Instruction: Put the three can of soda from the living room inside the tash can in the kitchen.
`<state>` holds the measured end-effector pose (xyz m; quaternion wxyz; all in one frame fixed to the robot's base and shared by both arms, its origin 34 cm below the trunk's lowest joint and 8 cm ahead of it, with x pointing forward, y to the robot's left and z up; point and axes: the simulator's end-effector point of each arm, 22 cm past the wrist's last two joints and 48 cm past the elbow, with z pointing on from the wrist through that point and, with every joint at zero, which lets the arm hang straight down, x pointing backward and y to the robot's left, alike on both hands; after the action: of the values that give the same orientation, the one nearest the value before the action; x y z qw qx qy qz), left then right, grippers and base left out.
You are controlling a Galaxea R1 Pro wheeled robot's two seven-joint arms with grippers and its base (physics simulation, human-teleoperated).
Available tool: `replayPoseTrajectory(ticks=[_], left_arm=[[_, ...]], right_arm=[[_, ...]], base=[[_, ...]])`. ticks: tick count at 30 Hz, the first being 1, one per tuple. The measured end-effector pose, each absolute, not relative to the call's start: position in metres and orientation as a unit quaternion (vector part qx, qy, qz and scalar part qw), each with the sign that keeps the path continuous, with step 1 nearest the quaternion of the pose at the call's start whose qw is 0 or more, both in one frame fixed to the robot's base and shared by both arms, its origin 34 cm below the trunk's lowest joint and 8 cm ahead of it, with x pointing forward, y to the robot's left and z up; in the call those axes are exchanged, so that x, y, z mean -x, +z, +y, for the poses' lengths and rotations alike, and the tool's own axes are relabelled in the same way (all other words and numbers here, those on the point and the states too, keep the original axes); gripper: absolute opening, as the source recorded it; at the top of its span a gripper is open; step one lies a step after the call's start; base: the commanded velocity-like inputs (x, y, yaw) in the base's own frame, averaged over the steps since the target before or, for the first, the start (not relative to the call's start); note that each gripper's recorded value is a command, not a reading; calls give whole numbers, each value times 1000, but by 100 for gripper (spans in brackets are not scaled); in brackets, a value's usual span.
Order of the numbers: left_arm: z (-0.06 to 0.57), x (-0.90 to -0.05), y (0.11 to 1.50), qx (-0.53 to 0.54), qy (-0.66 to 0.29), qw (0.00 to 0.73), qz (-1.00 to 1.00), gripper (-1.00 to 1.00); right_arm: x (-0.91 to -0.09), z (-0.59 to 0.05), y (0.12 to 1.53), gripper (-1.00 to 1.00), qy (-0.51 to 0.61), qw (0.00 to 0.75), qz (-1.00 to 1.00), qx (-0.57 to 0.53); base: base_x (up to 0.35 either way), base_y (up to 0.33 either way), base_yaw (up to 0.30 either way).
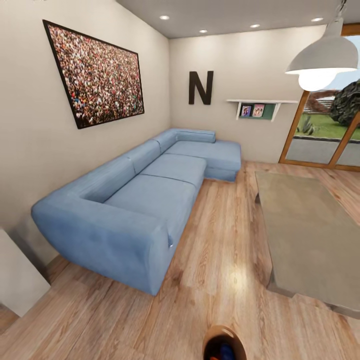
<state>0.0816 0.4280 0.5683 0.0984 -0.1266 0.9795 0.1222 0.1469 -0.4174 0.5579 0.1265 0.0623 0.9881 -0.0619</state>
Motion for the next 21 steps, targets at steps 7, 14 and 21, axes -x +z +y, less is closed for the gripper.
replayPoseTrajectory(ticks=[7,14,21], left_arm=[[417,-82,575,128,115,100,980,100],[414,-86,584,126,113,113,979,100],[412,-87,593,126,113,120,978,100]], right_arm=[[-144,-417,567,100,-61,124,988,-62],[-143,-412,575,100,-58,124,989,-63],[-144,-409,582,100,-56,127,988,-63]], base=[[0,0,0],[0,0,0],[0,0,0]])
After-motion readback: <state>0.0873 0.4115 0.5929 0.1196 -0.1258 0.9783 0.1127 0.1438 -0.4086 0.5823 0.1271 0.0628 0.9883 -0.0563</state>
